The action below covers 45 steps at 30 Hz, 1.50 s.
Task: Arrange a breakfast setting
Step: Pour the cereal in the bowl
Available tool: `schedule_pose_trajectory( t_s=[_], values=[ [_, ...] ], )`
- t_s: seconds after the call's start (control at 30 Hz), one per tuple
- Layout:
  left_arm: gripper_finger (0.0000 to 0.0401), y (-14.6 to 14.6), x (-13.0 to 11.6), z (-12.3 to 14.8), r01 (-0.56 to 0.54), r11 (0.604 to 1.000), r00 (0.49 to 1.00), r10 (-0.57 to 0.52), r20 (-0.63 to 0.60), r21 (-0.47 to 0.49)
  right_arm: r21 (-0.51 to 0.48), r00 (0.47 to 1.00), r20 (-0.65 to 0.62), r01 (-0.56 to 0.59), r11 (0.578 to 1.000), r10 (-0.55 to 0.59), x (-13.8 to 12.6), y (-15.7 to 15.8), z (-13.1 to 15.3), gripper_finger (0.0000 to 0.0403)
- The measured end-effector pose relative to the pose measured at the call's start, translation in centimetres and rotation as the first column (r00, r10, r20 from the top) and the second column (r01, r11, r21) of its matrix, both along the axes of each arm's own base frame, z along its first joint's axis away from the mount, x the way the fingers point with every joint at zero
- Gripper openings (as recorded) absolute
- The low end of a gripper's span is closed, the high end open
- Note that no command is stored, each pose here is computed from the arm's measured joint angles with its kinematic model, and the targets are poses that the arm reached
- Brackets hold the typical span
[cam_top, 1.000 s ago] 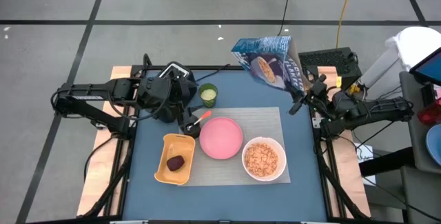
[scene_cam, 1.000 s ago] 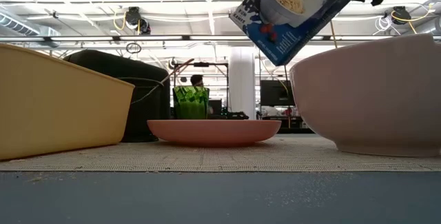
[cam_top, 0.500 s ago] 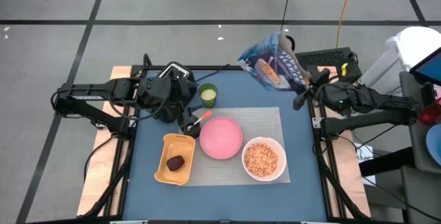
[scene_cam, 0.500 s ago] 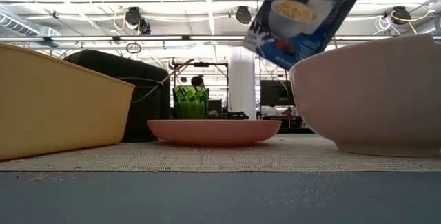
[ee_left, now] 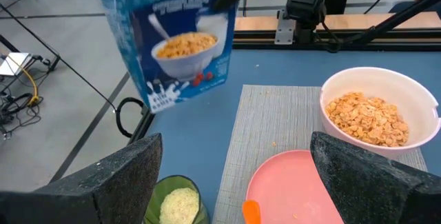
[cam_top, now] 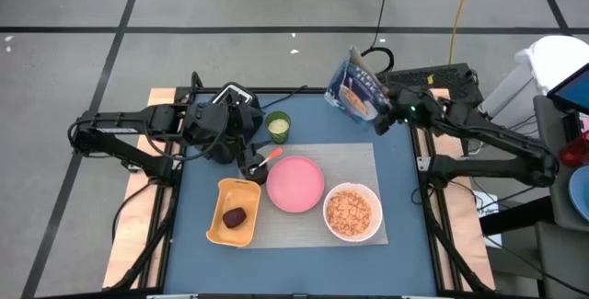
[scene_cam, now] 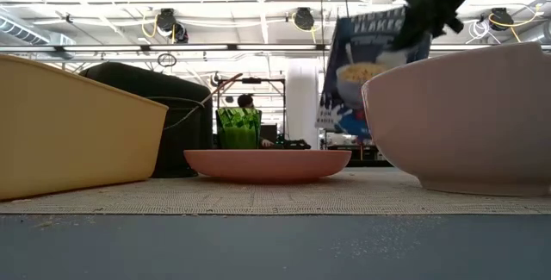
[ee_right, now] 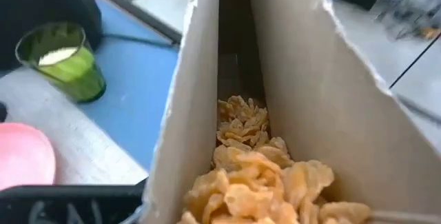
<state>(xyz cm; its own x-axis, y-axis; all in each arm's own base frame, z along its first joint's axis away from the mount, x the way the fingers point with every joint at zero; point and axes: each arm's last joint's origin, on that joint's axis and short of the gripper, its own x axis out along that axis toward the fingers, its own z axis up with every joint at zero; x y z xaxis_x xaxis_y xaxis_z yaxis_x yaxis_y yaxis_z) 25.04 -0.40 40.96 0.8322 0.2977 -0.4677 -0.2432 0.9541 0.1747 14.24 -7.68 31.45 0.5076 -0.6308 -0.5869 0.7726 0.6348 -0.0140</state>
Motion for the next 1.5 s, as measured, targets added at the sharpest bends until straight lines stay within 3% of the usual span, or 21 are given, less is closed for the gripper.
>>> schedule_pose_trajectory(
  t_s=[0.2, 0.53, 1.5],
  values=[
    [0.0372, 0.0, 0.0, 0.0, -0.004, 1.000, 1.000, 0.004, 0.002, -0.006, 0.094, 0.998, -0.060, 0.013, 0.995, -0.007, 0.4, -2.0, -1.2, 0.0132],
    [0.0372, 0.0, 0.0, 0.0, -0.008, 1.000, 1.000, 0.008, 0.003, -0.013, 0.149, 0.987, -0.157, 0.053, 0.987, -0.029, 1.1, -3.0, -2.7, 0.0132],
    [0.0372, 0.0, 0.0, 0.0, -0.008, 1.000, 1.000, 0.008, 0.002, -0.014, 0.147, 0.988, -0.154, 0.054, 0.988, -0.031, 1.2, -3.1, -2.7, 0.0141]
  ],
)
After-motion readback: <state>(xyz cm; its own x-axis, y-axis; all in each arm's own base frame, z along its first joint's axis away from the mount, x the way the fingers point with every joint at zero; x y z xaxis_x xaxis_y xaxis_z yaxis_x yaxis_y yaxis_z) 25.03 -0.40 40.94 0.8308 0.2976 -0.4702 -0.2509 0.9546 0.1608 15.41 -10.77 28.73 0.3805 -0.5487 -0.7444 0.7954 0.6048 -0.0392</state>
